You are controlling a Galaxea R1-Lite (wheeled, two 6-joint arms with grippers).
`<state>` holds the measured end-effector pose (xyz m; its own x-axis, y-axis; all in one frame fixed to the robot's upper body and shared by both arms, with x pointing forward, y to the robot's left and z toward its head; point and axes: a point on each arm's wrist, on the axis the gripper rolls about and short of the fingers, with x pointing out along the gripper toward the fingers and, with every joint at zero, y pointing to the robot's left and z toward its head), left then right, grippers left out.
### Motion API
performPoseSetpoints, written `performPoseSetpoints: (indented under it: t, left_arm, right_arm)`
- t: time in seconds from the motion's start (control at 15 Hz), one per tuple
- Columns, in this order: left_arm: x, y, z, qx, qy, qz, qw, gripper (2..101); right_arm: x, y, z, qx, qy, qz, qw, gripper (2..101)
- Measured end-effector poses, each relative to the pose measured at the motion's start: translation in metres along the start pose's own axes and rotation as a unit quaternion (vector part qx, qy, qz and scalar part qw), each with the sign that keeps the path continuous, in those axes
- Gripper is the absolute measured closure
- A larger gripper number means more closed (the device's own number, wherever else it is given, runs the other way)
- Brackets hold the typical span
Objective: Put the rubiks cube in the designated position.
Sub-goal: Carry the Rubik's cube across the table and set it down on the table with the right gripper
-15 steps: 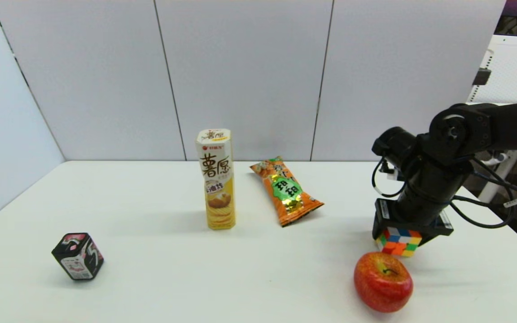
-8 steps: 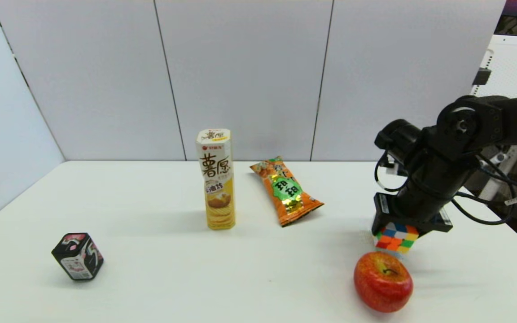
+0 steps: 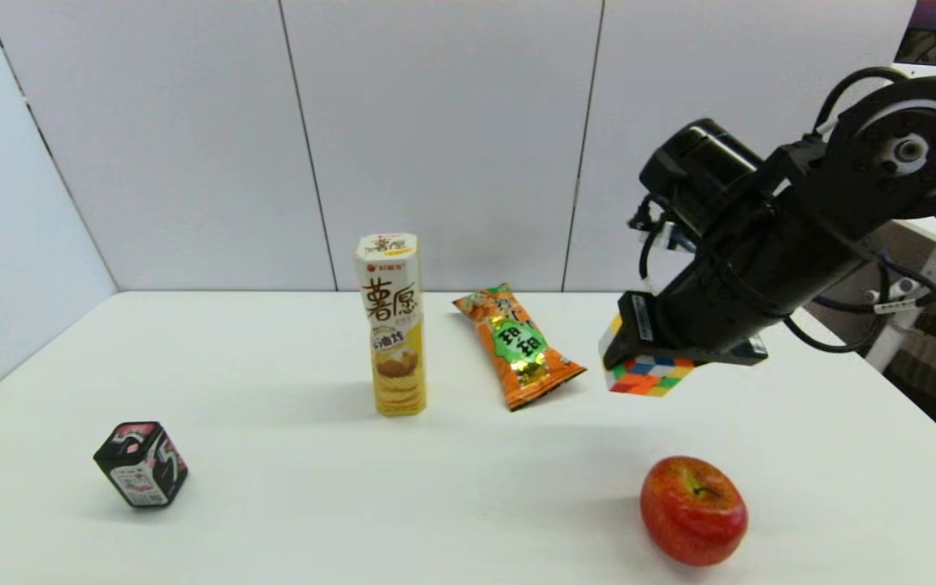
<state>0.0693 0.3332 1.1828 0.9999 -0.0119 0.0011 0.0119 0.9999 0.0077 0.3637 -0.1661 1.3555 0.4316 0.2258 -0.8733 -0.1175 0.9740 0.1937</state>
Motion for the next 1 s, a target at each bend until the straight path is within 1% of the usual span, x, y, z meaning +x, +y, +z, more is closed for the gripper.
performPoseSetpoints:
  t: [0.13, 0.27, 0.47, 0.67, 0.8, 1.0]
  left_arm:
    - [0.000, 0.000, 0.000, 0.000, 0.000, 0.000, 1.000, 5.4]
    - [0.000, 0.000, 0.000, 0.000, 0.000, 0.000, 1.000, 5.4]
    - [0.000, 0.000, 0.000, 0.000, 0.000, 0.000, 1.000, 5.4]
    - [0.000, 0.000, 0.000, 0.000, 0.000, 0.000, 1.000, 5.4]
    - [0.000, 0.000, 0.000, 0.000, 0.000, 0.000, 1.000, 5.4]
    - [0.000, 0.000, 0.000, 0.000, 0.000, 0.000, 1.000, 5.4]
  right_arm:
    - [-0.010, 0.031, -0.012, -0.046, -0.007, 0.032, 0.9984, 46.6]
    - [-0.015, 0.059, -0.025, -0.087, -0.007, 0.061, 0.9943, 46.6]
    - [-0.008, 0.097, -0.040, -0.135, 0.003, 0.087, 0.9871, 46.6]
    - [0.011, 0.126, -0.052, -0.166, 0.019, 0.095, 0.9813, 46.6]
    - [0.030, 0.142, -0.058, -0.180, 0.025, 0.094, 0.9789, 46.6]
    - [0.064, 0.161, -0.061, -0.188, 0.006, 0.089, 0.9781, 46.6]
